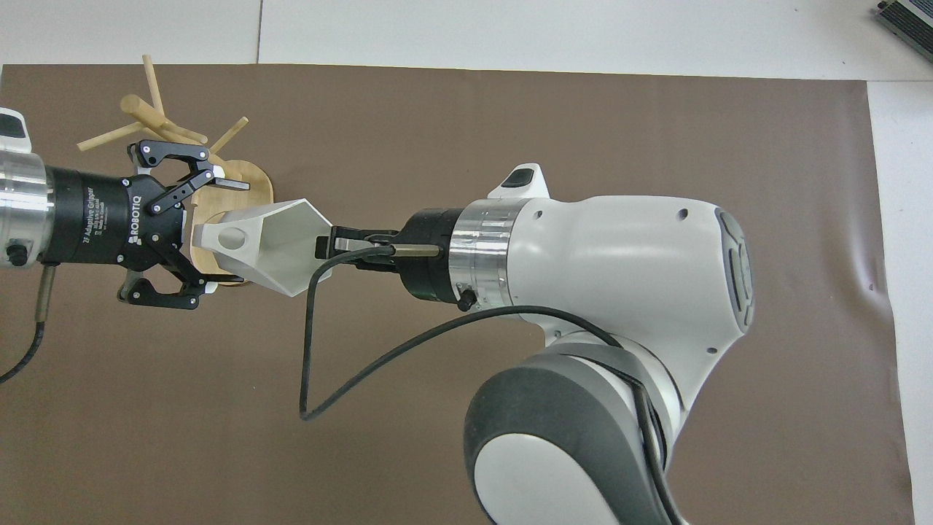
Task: Hang cup on rack
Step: 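Lift the cup with the left gripper while the right gripper withdraws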
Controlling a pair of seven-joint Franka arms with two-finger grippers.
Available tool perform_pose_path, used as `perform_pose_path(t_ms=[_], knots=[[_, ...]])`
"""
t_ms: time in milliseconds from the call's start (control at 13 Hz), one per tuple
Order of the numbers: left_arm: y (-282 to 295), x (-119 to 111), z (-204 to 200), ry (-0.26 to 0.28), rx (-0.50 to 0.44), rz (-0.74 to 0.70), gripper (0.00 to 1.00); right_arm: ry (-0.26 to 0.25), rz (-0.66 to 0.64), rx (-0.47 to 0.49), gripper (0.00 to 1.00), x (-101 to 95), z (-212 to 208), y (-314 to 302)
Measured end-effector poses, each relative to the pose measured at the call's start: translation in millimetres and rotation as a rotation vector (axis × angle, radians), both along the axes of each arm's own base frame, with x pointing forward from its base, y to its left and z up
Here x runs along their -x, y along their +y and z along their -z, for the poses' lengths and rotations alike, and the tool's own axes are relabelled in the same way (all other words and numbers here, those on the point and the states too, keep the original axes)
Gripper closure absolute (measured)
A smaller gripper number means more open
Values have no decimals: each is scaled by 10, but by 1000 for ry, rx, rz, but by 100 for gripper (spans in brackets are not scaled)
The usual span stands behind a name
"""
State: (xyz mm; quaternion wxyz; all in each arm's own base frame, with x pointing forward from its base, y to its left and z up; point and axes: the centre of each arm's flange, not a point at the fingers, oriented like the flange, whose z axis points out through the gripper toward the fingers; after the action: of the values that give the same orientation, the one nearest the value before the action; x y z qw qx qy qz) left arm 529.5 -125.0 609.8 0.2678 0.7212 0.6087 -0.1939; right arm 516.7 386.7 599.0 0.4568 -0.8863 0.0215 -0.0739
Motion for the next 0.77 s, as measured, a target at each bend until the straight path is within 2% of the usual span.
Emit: perform_pose_path(t_ms=[617, 694, 771], knots=[[-56, 7, -15, 18, 18, -24, 0, 7, 6, -2, 96, -2, -2, -2], [-55, 10, -16, 22, 18, -28, 10, 2, 15, -5, 96, -18, -6, -16], [-54, 16, -20, 23, 18, -30, 25, -3, 25, -8, 96, -38, -8, -33]])
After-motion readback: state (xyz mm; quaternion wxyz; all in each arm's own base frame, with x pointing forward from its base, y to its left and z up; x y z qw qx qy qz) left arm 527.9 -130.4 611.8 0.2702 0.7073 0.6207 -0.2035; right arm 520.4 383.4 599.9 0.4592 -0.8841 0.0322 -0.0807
